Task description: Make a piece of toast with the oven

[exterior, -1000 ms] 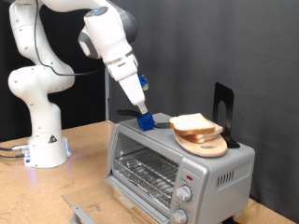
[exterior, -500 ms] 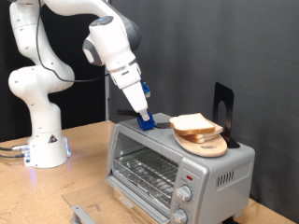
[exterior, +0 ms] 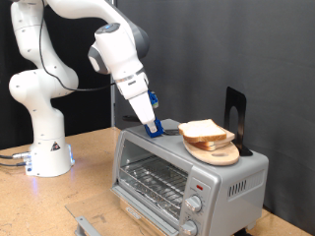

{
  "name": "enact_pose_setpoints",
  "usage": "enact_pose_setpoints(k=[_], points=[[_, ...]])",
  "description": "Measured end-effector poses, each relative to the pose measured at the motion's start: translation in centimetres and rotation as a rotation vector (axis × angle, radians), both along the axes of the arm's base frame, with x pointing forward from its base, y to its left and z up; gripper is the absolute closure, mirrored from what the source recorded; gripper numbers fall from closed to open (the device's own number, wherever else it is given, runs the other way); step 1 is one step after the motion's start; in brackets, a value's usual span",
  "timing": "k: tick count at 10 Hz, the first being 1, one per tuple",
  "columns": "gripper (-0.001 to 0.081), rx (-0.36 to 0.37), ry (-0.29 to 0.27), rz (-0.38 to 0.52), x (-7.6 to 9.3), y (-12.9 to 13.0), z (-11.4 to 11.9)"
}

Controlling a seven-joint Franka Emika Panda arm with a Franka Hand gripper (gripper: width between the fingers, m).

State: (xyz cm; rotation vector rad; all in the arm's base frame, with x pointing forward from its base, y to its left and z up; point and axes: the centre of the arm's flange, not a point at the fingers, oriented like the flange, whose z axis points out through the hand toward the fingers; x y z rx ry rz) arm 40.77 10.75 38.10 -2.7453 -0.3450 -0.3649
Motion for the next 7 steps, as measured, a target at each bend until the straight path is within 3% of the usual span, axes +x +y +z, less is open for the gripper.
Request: enact_pose_setpoints(k=[7], points=[[0.0124, 0.021, 0.008, 0.024, -0.24, 1.06, -0.54]])
